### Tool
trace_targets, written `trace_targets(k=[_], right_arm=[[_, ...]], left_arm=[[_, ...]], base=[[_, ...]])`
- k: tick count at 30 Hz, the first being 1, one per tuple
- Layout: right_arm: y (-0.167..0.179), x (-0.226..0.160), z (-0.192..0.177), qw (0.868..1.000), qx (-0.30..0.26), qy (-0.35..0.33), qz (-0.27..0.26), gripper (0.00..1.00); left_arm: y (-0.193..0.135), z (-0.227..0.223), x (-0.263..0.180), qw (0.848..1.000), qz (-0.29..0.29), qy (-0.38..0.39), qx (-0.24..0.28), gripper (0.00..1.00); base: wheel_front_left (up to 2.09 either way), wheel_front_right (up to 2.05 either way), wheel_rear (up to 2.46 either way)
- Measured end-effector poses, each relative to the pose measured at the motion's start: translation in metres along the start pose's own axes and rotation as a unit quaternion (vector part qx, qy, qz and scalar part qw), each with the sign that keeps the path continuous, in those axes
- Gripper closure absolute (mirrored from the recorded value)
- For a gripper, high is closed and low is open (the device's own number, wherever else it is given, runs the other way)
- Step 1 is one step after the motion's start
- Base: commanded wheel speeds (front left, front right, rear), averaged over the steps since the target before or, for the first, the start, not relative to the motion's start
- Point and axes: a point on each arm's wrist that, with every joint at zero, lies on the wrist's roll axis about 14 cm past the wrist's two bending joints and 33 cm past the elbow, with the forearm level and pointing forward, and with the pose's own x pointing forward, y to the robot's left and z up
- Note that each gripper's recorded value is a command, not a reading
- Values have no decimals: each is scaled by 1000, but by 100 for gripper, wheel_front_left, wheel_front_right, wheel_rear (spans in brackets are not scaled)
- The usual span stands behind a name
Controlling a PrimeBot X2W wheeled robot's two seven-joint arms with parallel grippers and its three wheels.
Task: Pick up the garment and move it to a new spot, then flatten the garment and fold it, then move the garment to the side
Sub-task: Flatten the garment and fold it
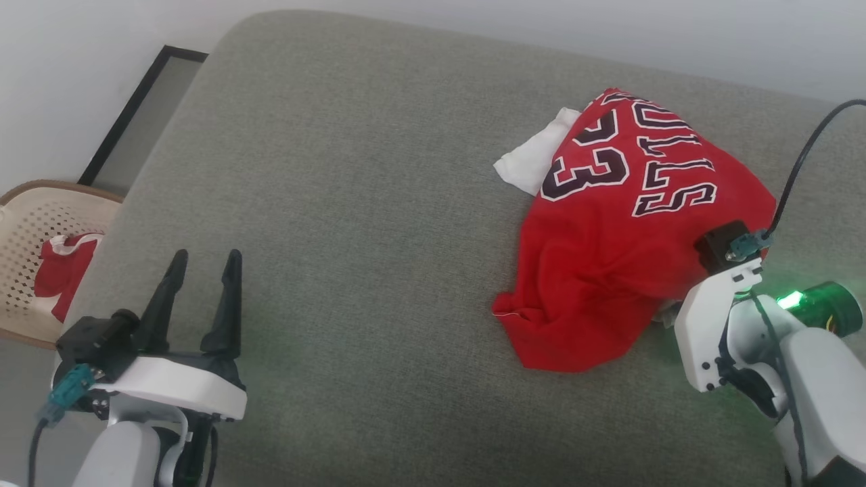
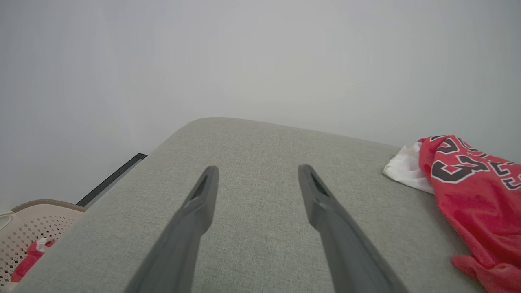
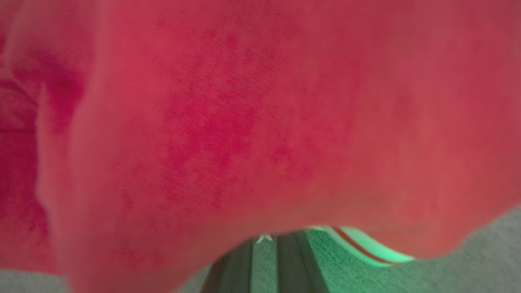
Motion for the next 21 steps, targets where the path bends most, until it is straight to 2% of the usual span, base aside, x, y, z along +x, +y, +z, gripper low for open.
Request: trace_targets(k=[4,12,17,21], right_arm=[[-11,-10,6,1000,3,-7,-8,100],[-75,-65,18,996,18,-32,-76,100],[-119,-93,-5,991,35,-3,-130,100],[-134,-96,-38,986,62,34,-148,100]], left_arm=[[-3,0,4,1000,-2,-4,-7,0],[-14,1,14,1000,-19,-11,-13,0],[-20,-2,18,999,-27,-9,-15,0],[-22,-4,22,999,-29,-8,-16,0]], base=[[0,0,0],[0,0,0],[0,0,0],[0,0,0]])
